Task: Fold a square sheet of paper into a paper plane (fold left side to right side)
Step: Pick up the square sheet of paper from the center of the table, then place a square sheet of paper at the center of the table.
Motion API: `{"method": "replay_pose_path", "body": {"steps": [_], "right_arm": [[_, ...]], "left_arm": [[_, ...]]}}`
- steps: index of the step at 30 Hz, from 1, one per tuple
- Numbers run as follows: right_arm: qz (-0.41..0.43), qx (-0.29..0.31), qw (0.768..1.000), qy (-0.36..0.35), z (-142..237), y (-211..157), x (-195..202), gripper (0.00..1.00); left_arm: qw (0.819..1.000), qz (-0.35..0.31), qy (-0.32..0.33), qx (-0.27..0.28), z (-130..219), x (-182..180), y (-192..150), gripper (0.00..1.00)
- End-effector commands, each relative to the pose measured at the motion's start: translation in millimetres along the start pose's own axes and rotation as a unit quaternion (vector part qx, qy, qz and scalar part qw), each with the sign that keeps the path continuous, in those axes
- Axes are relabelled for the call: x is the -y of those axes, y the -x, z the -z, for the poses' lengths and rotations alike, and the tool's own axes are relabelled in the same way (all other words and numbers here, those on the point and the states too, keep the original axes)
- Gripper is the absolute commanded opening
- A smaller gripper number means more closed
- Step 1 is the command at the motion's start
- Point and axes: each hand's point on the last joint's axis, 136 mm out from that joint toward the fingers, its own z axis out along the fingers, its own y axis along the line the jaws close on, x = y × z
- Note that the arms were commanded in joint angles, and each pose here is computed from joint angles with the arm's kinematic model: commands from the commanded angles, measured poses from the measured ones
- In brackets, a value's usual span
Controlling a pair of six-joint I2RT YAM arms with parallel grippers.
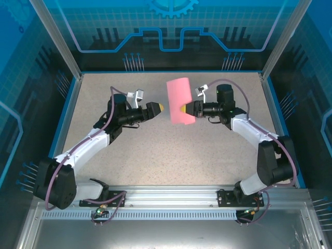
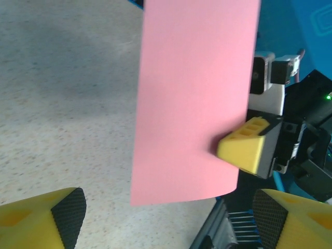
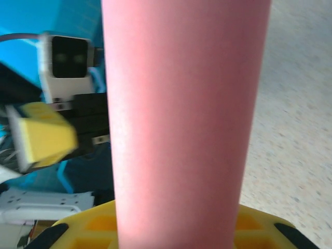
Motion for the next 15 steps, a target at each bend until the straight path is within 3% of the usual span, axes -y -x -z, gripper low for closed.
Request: {"method": "replay_pose_path", "body": {"steps": [1, 6, 10, 12, 15], "right_arm": [[0.045, -0.008, 0.997, 0.068, 9.5, 10.2, -53.2, 0.3], [0.055, -0.018, 0.994, 0.093, 5.3, 8.2, -78.2, 0.31], [0.054, -0.026, 0.993, 0.1, 0.0, 4.9, -85.2, 0.31], [0.05, -0.027, 0.994, 0.095, -0.3, 4.3, -83.3, 0.32], [0.042, -0.025, 0.997, 0.067, 0.9, 3.5, -72.4, 0.35]], "left_arm": [[0.997, -0.021, -0.079, 0.003, -0.4, 40.4, 17.0, 0.88], [0.988, -0.034, -0.149, -0.01, -9.2, 69.4, 21.2, 0.87], [0.985, -0.043, -0.165, -0.021, -15.9, 80.8, 18.8, 0.82], [0.985, -0.04, -0.167, -0.022, -18.0, 81.5, 18.9, 0.7], [0.989, -0.032, -0.139, -0.021, -22.5, 69.7, 17.5, 0.35]]}}
